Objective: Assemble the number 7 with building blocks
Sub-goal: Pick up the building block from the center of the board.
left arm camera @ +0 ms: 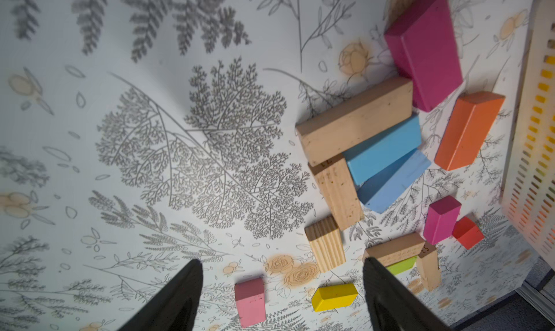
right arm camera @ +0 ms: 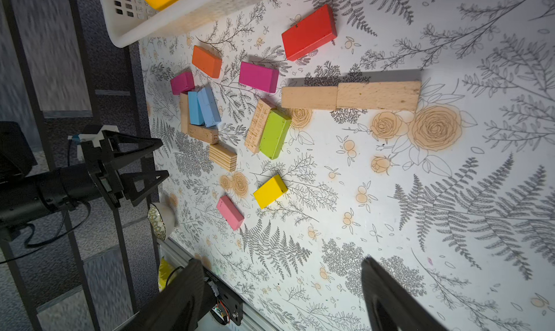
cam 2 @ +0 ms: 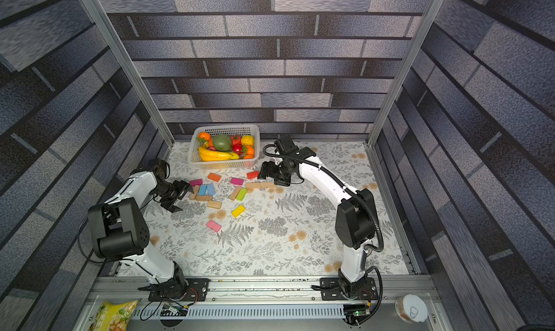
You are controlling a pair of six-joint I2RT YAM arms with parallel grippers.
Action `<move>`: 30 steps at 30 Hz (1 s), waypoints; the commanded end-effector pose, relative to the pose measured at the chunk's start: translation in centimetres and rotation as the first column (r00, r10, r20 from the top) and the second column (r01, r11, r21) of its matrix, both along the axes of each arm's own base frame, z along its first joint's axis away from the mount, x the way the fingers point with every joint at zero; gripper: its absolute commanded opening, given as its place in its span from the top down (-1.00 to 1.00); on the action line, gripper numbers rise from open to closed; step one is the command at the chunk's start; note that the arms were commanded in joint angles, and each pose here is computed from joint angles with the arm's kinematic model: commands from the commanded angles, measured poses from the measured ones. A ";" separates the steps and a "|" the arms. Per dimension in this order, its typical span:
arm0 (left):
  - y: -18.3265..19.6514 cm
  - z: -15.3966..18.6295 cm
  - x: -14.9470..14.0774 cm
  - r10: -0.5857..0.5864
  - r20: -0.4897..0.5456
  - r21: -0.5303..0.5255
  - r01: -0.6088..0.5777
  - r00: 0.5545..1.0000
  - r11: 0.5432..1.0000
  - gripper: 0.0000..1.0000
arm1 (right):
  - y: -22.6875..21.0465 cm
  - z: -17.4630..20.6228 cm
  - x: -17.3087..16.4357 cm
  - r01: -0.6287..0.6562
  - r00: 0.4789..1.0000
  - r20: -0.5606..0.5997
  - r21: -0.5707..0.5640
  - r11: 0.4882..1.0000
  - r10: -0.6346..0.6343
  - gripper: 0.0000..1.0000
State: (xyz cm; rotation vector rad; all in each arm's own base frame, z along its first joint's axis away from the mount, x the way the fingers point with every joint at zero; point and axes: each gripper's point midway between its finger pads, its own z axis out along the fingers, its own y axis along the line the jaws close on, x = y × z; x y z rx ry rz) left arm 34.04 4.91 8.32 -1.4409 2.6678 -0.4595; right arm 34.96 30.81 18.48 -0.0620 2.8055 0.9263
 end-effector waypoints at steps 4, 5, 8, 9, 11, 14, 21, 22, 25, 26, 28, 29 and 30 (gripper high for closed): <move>2.3 0.9 2.0 -0.360 -0.093 0.212 0.372 0.928 0.904 -0.65 | -0.4 0.1 -0.4 -0.002 1.000 0.010 -0.025 1.000 0.002 -0.68; 1.9 1.0 2.5 -0.420 -0.080 0.209 0.427 0.904 0.880 -0.65 | -0.6 0.0 -0.5 -0.004 1.000 0.009 -0.032 0.999 0.004 -0.68; 0.8 0.6 3.0 -0.553 -0.089 0.207 0.559 0.828 0.803 -0.63 | -0.7 -0.1 -0.6 -0.009 1.000 0.004 -0.042 0.999 0.010 -0.68; 0.7 0.4 3.0 -0.570 -0.098 0.205 0.577 0.816 0.791 -0.63 | -0.7 -0.2 -0.6 -0.009 1.000 0.002 -0.044 0.999 0.009 -0.68; 0.3 -0.1 3.3 -0.587 -0.090 0.192 0.593 0.804 0.782 -0.60 | -0.5 -0.1 -0.5 -0.012 1.000 -0.005 -0.043 0.999 0.012 -0.68; 0.1 -0.8 3.3 -0.614 -0.120 0.193 0.625 0.780 0.756 -0.58 | -0.3 0.2 -0.3 -0.016 1.000 -0.003 -0.038 0.999 0.016 -0.68; 0.1 -2.0 3.1 -0.621 -0.165 0.187 0.642 0.766 0.743 -0.50 | -0.3 -0.2 -0.3 -0.011 1.000 -0.010 -0.037 0.999 0.011 -0.68; 0.2 -2.2 3.0 -0.616 -0.173 0.185 0.640 0.769 0.746 -0.50 | -0.3 -0.2 -0.4 -0.009 1.000 -0.012 -0.035 0.999 0.008 -0.68; 0.7 -2.5 2.9 -0.598 -0.170 0.176 0.621 0.784 0.764 -0.49 | -0.4 -0.4 -0.4 -0.006 1.000 -0.012 -0.037 0.999 0.005 -0.68; 1.0 -2.5 2.9 -0.591 -0.172 0.177 0.615 0.788 0.768 -0.49 | -0.4 -0.4 -0.5 -0.006 1.000 -0.013 -0.038 0.999 0.006 -0.68; 1.2 -2.5 3.0 -0.585 -0.173 0.174 0.609 0.792 0.774 -0.48 | -0.4 -0.6 -0.5 -0.007 1.000 -0.015 -0.040 0.999 0.006 -0.68; 1.3 -2.6 3.0 -0.584 -0.173 0.172 0.608 0.793 0.775 -0.48 | -0.4 -0.6 -0.5 -0.005 1.000 -0.016 -0.040 0.999 0.005 -0.68; 1.3 -2.7 3.1 -0.585 -0.176 0.172 0.609 0.792 0.774 -0.46 | -0.4 -0.6 -0.5 -0.005 1.000 -0.017 -0.041 0.999 0.005 -0.68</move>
